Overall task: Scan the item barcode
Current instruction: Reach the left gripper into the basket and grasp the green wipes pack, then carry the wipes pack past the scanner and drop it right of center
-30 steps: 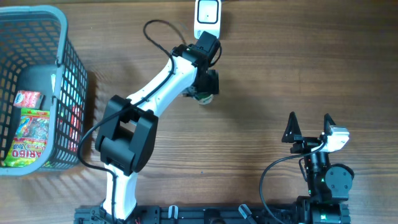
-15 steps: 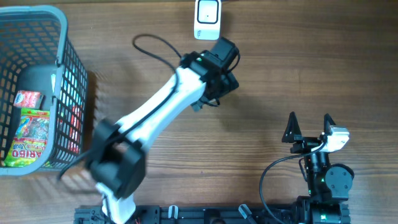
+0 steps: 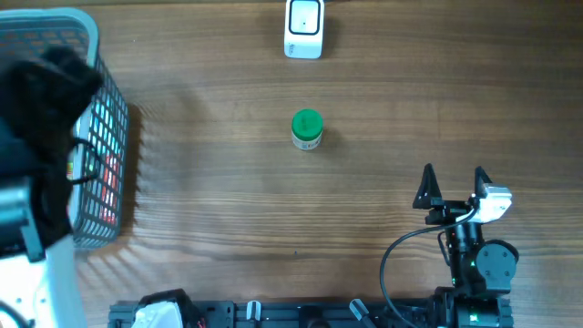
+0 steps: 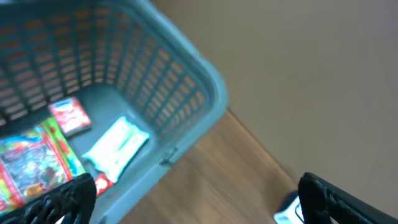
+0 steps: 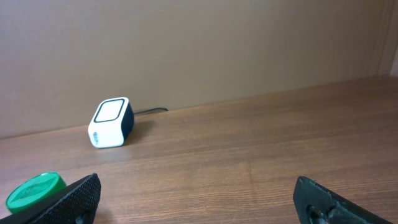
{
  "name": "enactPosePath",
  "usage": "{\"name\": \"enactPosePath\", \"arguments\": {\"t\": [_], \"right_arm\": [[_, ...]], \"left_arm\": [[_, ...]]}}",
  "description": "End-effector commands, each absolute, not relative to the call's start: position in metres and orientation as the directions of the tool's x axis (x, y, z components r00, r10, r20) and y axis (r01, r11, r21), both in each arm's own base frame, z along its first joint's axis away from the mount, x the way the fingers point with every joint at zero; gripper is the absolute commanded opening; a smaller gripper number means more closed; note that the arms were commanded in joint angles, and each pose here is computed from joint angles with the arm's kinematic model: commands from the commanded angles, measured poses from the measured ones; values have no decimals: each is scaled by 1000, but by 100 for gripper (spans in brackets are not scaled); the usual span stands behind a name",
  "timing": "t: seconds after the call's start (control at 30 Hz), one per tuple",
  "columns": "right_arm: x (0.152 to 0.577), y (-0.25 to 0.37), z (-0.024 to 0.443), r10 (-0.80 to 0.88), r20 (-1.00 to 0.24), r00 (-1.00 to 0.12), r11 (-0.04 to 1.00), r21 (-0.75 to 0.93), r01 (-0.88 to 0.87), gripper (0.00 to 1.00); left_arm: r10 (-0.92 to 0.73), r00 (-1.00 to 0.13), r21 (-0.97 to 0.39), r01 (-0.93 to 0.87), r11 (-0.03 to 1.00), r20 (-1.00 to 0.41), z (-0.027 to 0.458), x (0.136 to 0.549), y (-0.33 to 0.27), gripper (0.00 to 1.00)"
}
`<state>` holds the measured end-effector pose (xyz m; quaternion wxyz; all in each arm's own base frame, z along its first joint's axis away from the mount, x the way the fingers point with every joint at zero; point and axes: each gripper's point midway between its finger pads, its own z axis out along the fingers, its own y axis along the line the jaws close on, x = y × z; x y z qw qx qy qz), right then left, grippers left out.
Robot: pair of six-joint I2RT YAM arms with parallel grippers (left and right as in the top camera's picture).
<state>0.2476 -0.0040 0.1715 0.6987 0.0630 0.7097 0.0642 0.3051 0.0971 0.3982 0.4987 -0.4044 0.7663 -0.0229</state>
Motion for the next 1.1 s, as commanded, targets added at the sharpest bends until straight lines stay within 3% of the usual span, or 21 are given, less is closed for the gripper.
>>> {"name": "enactPosePath", "arguments": {"t": [0.0, 0.07, 0.17, 0.3, 0.4, 0.5, 0.73, 0.77, 0.83, 0.87, 0.9, 0.97, 1.07], "right_arm": [[247, -5, 173, 185, -983, -7, 983, 185, 6, 100], [247, -5, 173, 186, -983, -7, 983, 186, 6, 100], [247, -5, 173, 185, -983, -7, 983, 185, 6, 100], [247, -5, 173, 185, -983, -7, 983, 185, 6, 100], [247, -5, 173, 186, -983, -7, 983, 186, 6, 100], [247, -5, 173, 186, -983, -7, 983, 186, 6, 100], [247, -5, 173, 185, -983, -7, 983, 185, 6, 100], [247, -5, 173, 185, -983, -7, 983, 185, 6, 99], [247, -5, 173, 186, -983, -7, 983, 186, 6, 100], [247, -5, 173, 186, -983, -7, 983, 186, 6, 100], [247, -5, 173, 186, -983, -7, 983, 186, 6, 100], [247, -5, 173, 185, -983, -7, 983, 185, 6, 100], [247, -5, 173, 186, -983, -7, 983, 186, 6, 100]], "left_arm": [[-796, -211, -569, -597, 565, -568, 363, 320, 145, 100], [-845, -193, -539, -694, 477, -499, 324, 326, 192, 100], [-860, -262, -471, -747, 468, -438, 268, 347, 222, 100], [-729, -540, -334, -655, 678, -421, 182, 391, 236, 100], [-587, -698, -289, -511, 809, -411, 144, 404, 230, 100], [-527, -766, -274, -452, 849, -369, 113, 406, 228, 100], [-544, -811, -306, -474, 826, -213, 40, 402, 222, 96], [-541, -817, -306, -472, 827, -200, 33, 401, 221, 90], [-525, -828, -303, -458, 836, -196, 29, 401, 221, 67], [-526, -828, -303, -459, 835, -195, 29, 400, 221, 24], [-526, -828, -303, -459, 835, -196, 29, 401, 221, 13], [-526, -826, -303, -458, 836, -203, 32, 401, 221, 4], [-516, -810, -292, -440, 849, -279, 67, 407, 226, 4]]}}
